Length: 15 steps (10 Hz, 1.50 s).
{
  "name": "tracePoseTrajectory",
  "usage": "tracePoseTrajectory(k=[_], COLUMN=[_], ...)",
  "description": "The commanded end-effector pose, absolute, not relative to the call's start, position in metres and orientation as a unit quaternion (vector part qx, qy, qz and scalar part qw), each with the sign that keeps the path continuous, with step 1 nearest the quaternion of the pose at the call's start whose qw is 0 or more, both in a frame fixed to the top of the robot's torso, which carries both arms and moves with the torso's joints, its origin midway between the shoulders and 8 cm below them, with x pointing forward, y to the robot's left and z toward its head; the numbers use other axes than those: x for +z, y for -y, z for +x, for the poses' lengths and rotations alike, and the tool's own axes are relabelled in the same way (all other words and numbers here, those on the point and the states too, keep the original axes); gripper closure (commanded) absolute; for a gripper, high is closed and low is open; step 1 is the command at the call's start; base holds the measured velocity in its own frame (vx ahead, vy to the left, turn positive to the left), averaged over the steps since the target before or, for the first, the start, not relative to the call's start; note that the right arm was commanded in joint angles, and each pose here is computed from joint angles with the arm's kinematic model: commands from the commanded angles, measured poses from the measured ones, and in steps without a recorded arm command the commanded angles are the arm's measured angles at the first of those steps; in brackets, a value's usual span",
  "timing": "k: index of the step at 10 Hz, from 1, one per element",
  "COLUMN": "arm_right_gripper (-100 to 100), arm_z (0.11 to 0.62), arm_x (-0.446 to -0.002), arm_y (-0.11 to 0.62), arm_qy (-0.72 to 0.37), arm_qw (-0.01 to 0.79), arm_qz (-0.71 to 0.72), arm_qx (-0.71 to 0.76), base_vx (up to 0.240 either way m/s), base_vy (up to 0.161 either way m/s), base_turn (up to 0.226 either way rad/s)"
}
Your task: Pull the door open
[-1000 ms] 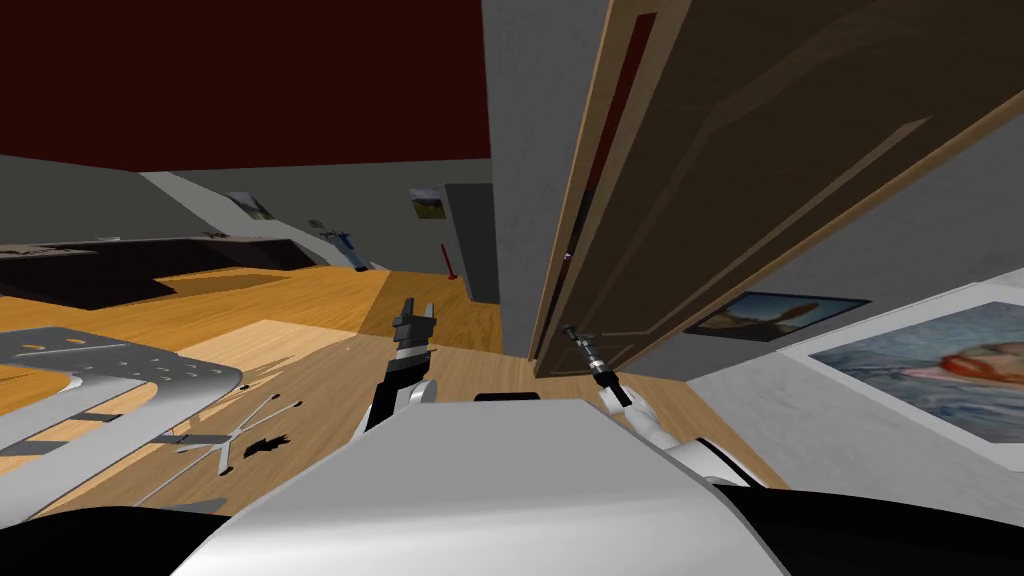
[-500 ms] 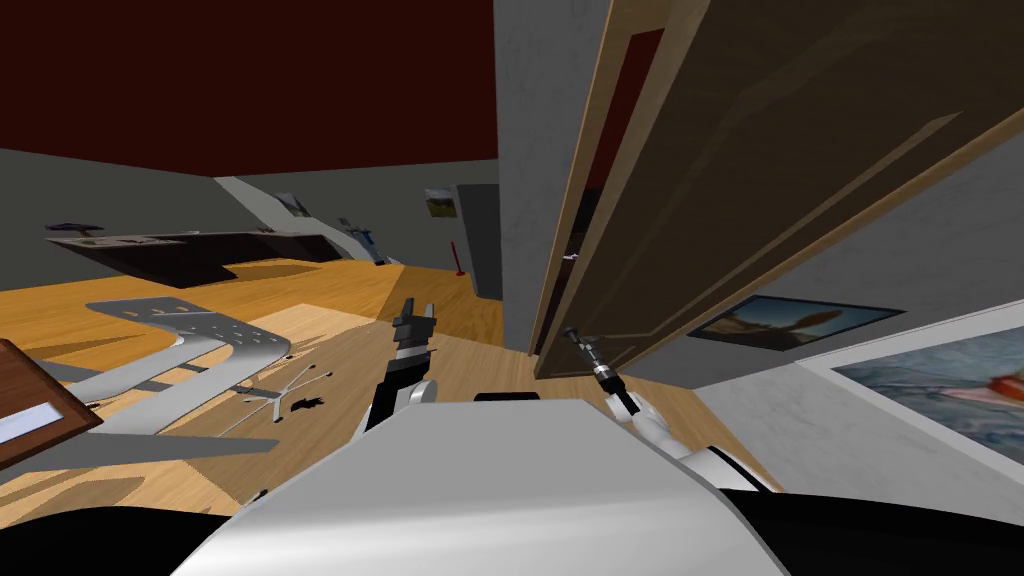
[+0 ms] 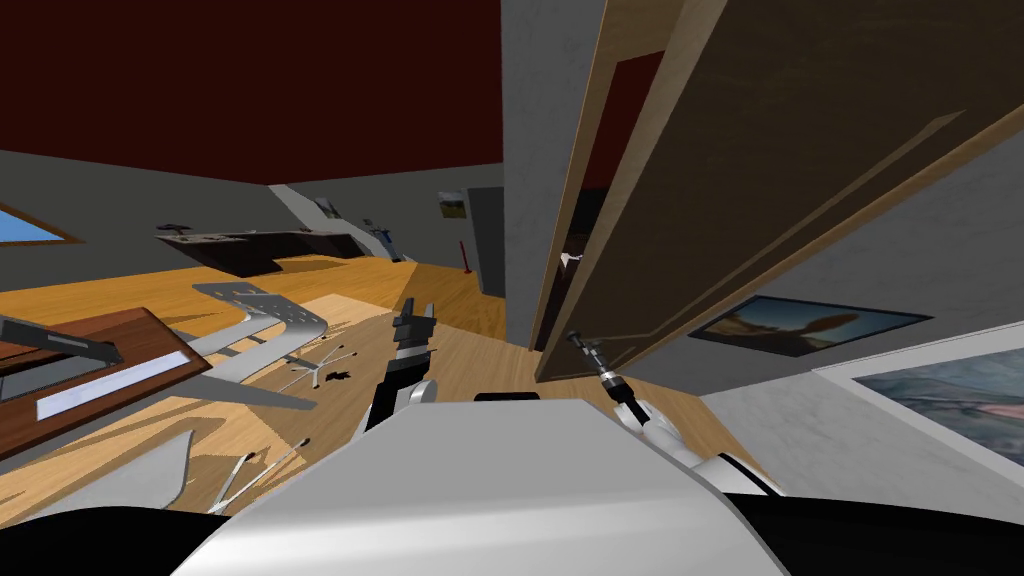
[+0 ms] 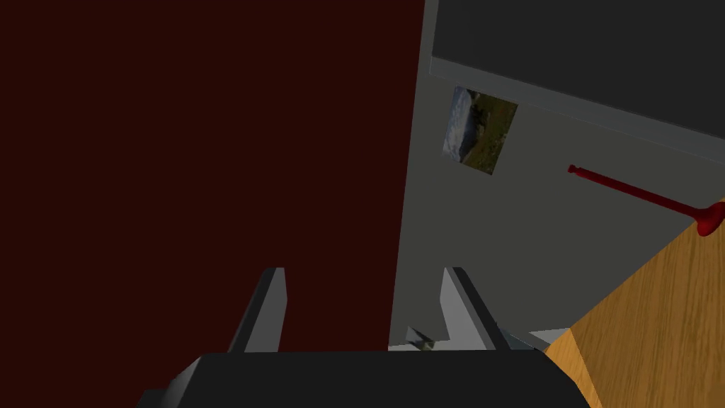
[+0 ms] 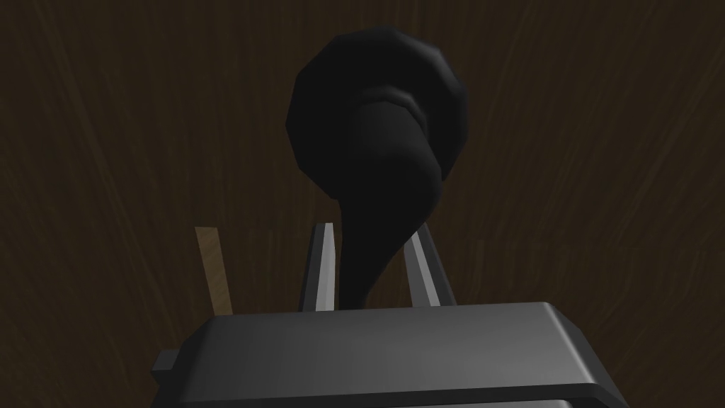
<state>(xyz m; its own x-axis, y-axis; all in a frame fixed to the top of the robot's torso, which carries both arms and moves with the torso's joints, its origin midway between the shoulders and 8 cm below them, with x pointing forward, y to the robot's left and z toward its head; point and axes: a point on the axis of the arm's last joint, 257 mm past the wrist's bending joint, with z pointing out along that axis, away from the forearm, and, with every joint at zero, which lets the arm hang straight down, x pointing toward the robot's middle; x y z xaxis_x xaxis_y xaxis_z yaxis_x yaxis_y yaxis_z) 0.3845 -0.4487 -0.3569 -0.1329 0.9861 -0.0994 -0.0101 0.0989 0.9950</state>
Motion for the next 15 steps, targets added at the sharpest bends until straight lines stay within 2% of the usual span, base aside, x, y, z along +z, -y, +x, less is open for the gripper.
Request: tracePoseTrajectory(k=[1, 7, 11, 15], arm_right_gripper=[100, 100, 100, 100], arm_z=[0.385, 0.349, 0.341, 0.336], arm_x=[-0.357, -0.356, -0.359, -0.357], arm_y=[0.449, 0.457, 0.455, 0.458], arm_qy=[-0.556, -0.564, -0.567, -0.568], arm_qw=[0.491, 0.482, 0.475, 0.475], arm_qz=[0.439, 0.427, 0.428, 0.424], arm_qx=[0.508, 0.517, 0.519, 0.521], base_vx=[-0.094, -0.206, -0.130, -0.255], base_vy=[-0.041, -0.101, -0.058, -0.116], base_turn=[0.036, 0.173, 0.118, 0.218])
